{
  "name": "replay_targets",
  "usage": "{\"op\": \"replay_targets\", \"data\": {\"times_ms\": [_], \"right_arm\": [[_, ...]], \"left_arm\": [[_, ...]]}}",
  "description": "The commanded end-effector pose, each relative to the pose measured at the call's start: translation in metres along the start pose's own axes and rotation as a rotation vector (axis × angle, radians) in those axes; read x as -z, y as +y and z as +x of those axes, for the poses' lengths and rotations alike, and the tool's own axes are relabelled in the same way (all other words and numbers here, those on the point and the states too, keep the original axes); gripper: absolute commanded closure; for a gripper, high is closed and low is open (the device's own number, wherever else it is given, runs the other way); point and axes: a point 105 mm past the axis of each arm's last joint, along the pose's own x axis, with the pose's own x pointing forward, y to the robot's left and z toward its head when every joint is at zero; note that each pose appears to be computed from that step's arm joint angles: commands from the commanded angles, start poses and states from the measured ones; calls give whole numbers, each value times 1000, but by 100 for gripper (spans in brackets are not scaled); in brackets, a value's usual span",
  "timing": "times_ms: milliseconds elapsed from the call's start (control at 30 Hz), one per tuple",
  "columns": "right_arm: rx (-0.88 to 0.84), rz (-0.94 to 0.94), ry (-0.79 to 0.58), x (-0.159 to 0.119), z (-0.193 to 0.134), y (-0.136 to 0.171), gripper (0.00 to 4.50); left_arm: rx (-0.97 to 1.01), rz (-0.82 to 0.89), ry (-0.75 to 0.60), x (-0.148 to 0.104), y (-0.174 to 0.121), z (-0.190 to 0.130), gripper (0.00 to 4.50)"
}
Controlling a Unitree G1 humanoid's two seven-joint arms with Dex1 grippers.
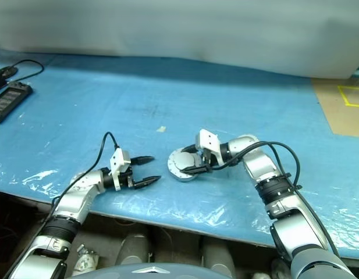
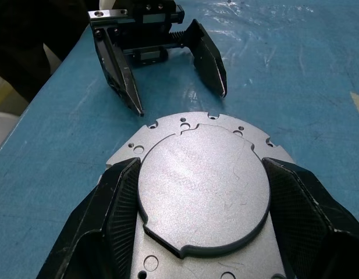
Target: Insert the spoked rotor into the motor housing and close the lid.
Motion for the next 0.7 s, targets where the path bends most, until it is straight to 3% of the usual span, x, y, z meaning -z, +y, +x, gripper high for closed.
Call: {"op": "replay_targets", "data": {"times_ms": [33, 367, 567, 700], "right_arm": [[36, 17, 159, 34, -3, 1, 154], [38, -7, 187, 38, -5, -2, 154], [32, 12, 193, 44, -4, 2, 154], [39, 13, 193, 44, -3, 2, 154]], "left_arm": [[1, 20, -17, -6, 0, 0, 41], [-12, 12, -34, -8, 0, 1, 41], [-108, -83, -191, -43, 23, 9, 41], [-36, -131, -233, -55, 20, 17, 131]]}}
